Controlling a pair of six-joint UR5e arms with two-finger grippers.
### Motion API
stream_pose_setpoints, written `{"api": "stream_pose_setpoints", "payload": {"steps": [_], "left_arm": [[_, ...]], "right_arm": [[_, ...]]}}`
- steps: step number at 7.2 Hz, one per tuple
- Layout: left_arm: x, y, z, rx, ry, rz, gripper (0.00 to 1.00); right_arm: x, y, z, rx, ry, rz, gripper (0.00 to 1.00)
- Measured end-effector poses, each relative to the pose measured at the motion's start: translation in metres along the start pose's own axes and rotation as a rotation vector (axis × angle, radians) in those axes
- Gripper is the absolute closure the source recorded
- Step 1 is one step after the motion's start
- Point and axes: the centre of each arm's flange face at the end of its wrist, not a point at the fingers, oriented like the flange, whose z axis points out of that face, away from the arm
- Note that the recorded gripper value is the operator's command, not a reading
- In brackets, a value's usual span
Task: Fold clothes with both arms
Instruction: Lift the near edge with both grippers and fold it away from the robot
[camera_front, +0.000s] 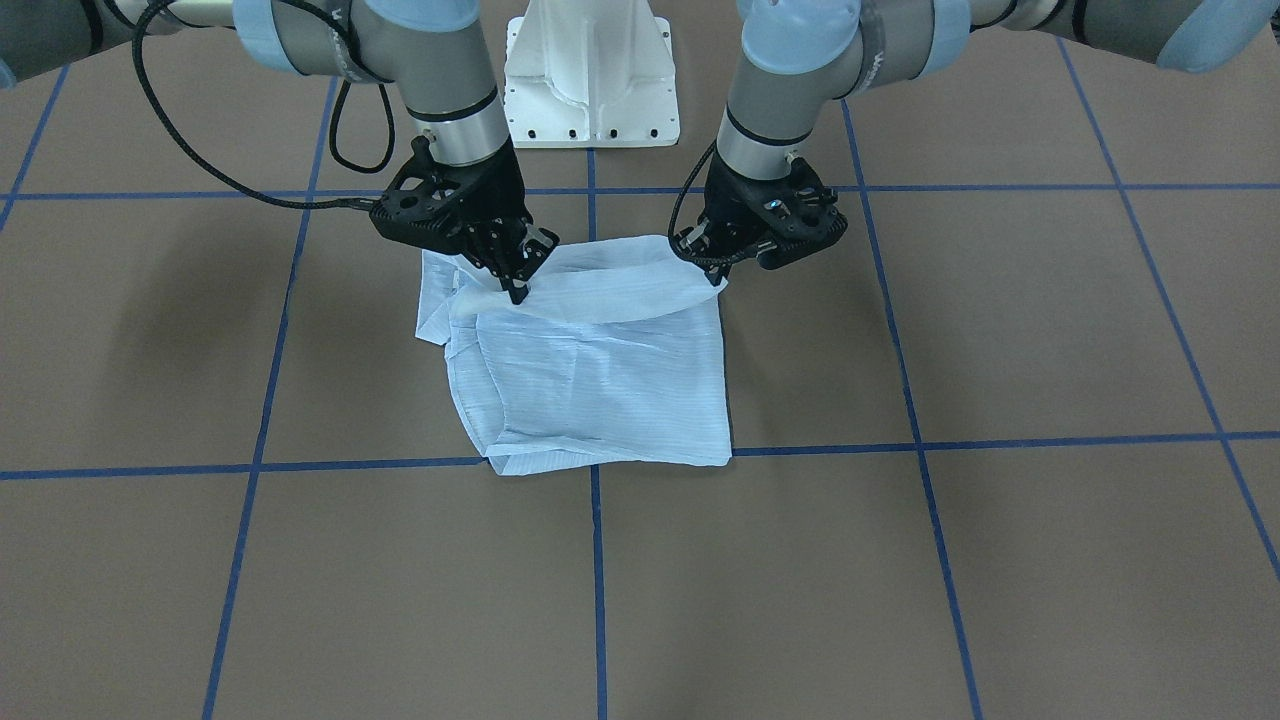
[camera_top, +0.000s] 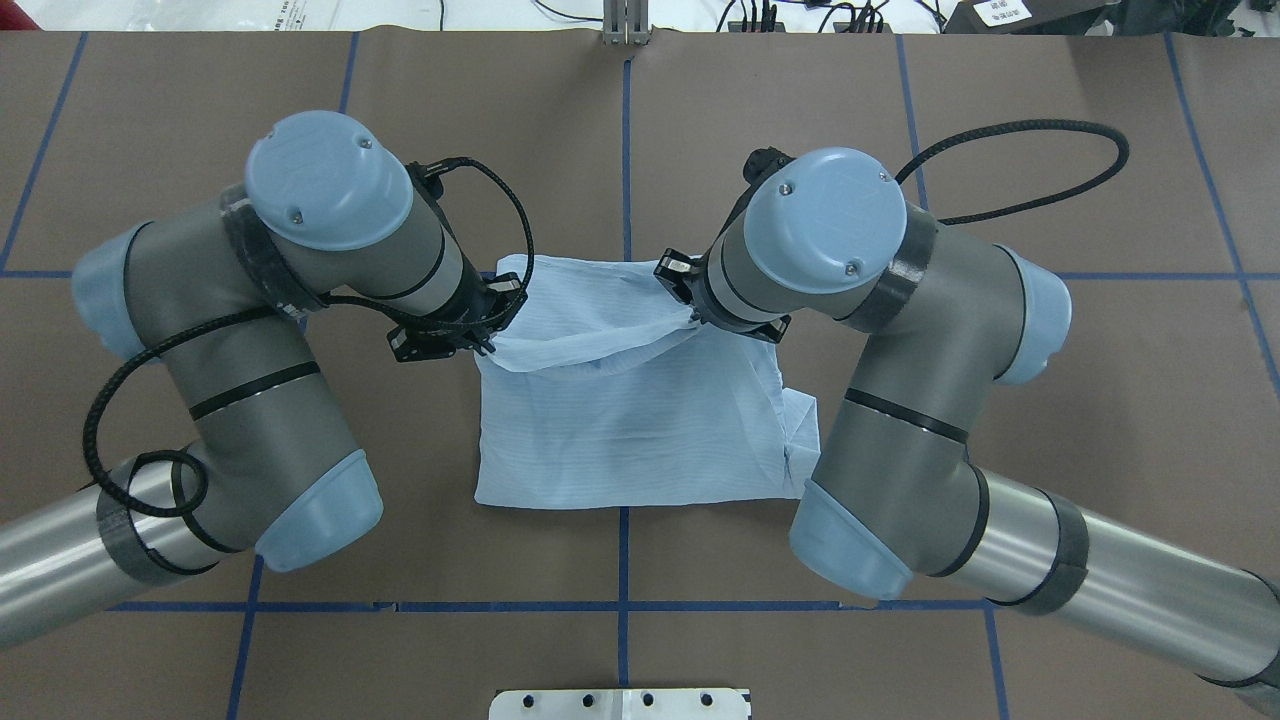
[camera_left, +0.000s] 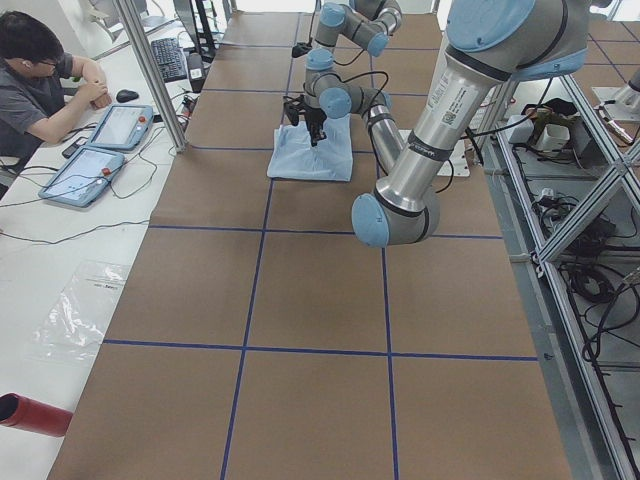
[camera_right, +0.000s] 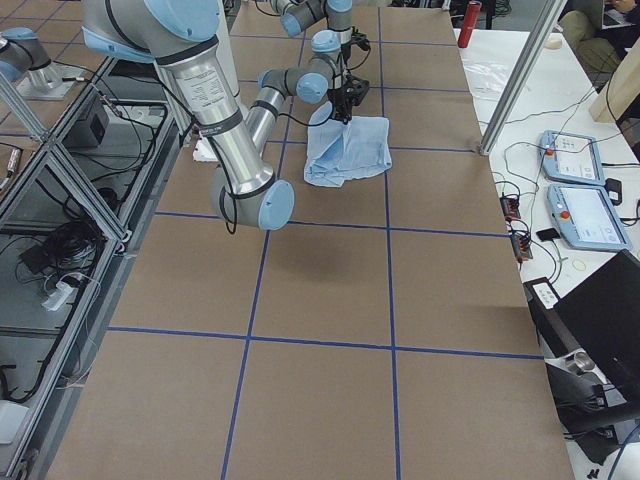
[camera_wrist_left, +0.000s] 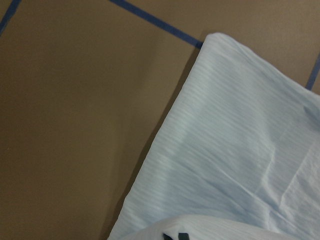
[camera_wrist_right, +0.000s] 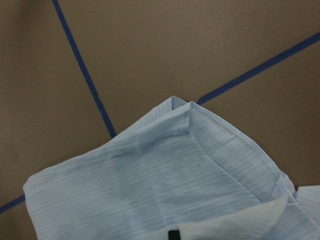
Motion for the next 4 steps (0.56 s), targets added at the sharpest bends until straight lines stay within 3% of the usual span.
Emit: {"api": "stream_pose_setpoints", "payload": {"steps": [4], "left_arm": [[0.009,-0.054,0.039,0.04,0.014,0.004,1.0]], "right_arm": [[-0.038,-0.042,0.066,0.031,0.05,-0.019,1.0]]}}
